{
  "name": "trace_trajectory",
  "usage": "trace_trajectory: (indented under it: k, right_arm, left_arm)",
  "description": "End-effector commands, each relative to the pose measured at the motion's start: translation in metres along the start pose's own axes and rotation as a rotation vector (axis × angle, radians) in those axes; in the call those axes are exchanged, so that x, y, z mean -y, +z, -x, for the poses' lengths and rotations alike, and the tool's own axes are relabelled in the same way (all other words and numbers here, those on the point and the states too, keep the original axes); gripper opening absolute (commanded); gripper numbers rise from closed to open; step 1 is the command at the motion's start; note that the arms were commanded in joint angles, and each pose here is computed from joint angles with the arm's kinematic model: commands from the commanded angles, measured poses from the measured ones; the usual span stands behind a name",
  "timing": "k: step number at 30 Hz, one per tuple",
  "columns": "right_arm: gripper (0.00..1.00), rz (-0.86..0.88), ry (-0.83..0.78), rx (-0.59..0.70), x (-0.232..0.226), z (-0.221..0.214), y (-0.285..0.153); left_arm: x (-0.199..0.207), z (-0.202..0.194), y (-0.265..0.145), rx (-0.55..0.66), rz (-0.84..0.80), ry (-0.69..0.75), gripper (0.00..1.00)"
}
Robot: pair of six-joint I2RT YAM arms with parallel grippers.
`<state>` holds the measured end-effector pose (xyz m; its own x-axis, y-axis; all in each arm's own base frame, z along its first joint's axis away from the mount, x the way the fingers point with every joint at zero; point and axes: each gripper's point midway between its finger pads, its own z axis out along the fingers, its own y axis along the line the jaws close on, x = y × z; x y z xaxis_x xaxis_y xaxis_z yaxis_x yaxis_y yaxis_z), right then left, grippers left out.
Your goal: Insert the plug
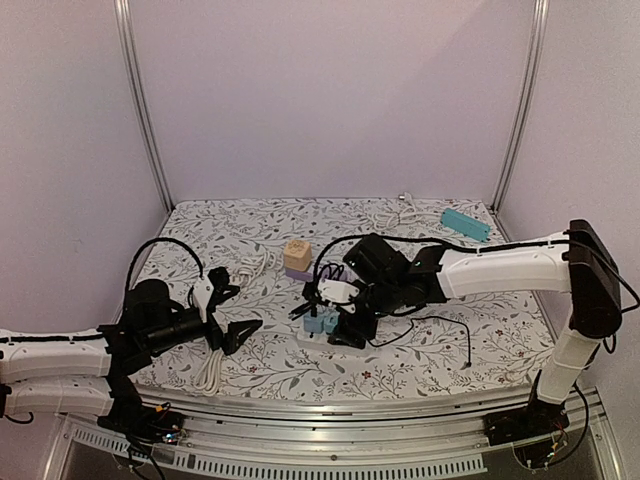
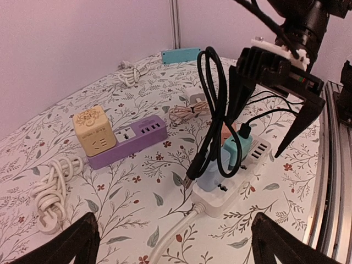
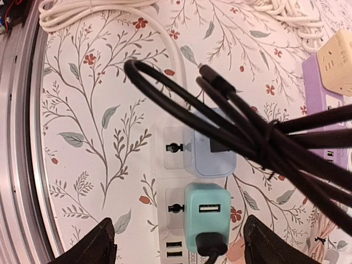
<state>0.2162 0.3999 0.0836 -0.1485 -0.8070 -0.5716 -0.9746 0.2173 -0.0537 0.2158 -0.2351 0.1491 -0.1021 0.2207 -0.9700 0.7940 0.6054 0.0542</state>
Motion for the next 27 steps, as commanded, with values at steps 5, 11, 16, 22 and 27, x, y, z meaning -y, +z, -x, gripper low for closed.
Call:
trace_trajectory:
  k: [5,11,16,22,27]
  right_arm:
    - [0.82,-0.038,-0.011,0.105,0.003,0.028,-0.034]
    - [0.65,-0.027,-0.004,-0.054,0.007,0.017,-0.03]
    - [0.48,-0.057,0.036,-0.238,0.016,-0.003,-0.019]
    - [0.52,-0.045,0.009,-0.294,0.013,-0.007,-0.015]
    - [0.52,-0.042,-0.02,-0.275,0.008,0.002,-0.003]
  left_arm:
    - [-0.002,0.0,-0.004,0.019,0.002,0.011,0.96]
    - [-0.004,0.001,-0.005,0.023,0.004,0.014,0.96]
    - [-0.003,0.001,-0.005,0.026,-0.001,0.015,0.96]
    - [-0.003,0.001,-0.005,0.025,-0.003,0.014,0.96]
    - [-0.002,0.001,-0.005,0.025,-0.008,0.015,0.96]
